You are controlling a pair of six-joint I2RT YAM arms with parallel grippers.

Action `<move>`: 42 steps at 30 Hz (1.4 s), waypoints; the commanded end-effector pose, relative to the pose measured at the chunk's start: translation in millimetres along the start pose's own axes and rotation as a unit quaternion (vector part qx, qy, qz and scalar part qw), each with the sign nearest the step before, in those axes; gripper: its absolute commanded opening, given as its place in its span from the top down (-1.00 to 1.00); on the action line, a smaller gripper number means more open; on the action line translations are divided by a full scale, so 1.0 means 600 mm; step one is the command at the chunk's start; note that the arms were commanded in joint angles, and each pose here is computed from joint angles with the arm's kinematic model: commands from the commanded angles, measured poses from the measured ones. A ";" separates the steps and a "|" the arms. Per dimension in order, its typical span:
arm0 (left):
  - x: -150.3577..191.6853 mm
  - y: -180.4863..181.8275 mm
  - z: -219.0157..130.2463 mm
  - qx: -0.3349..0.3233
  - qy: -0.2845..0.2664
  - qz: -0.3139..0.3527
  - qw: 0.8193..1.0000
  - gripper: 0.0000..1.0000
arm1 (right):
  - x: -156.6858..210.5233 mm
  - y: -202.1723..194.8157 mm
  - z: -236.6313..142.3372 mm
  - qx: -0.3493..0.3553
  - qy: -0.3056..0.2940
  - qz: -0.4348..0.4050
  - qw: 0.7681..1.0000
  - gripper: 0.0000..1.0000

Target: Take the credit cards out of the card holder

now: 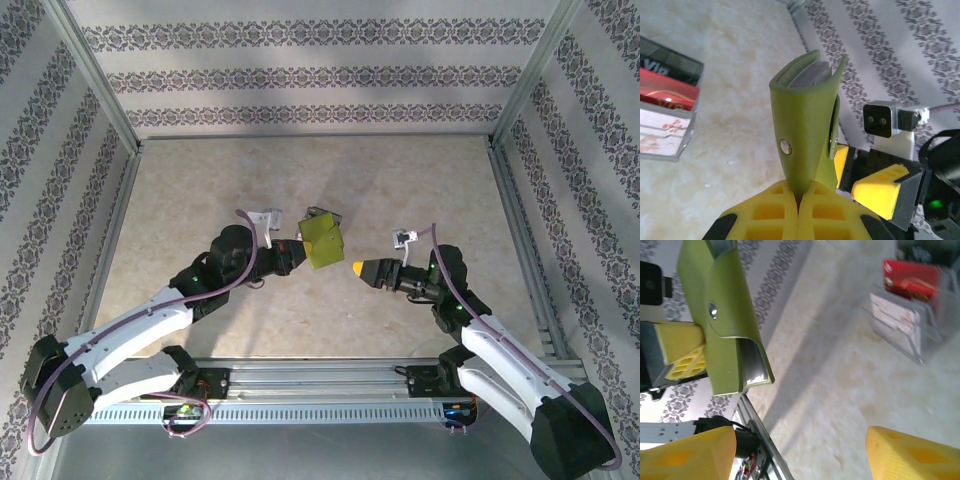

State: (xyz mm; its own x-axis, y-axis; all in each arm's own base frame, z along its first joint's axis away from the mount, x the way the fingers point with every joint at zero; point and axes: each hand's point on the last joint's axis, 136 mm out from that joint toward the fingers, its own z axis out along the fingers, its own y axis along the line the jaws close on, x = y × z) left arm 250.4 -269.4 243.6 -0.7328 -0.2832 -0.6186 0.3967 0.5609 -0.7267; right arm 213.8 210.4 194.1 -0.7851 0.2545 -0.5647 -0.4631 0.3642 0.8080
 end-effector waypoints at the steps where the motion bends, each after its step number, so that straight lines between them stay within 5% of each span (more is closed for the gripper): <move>1: -0.026 -0.058 -0.010 0.071 -0.015 0.046 0.996 1.00 | -0.050 0.077 -0.001 -0.069 -0.028 -0.058 0.996 -0.39; 28: -0.026 -0.042 -0.003 0.058 -0.024 0.022 0.998 1.00 | -0.030 0.095 0.032 -0.094 0.002 -0.057 0.994 0.03; 37: -0.024 -0.042 0.001 0.058 -0.020 0.018 0.998 0.99 | -0.027 0.090 0.041 -0.090 0.008 -0.050 0.995 0.41; 42: -0.026 -0.044 -0.004 0.054 -0.018 0.028 0.998 0.74 | -0.033 0.088 0.042 -0.083 0.001 -0.047 0.995 0.76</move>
State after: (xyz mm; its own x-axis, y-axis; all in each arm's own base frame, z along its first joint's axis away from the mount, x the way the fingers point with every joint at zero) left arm 247.3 -280.8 250.1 -0.7296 -0.2508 -0.6362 0.4573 0.5128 -0.7266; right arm 217.4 243.3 230.1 -0.7631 0.2192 -0.6079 -0.5553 0.2587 0.7904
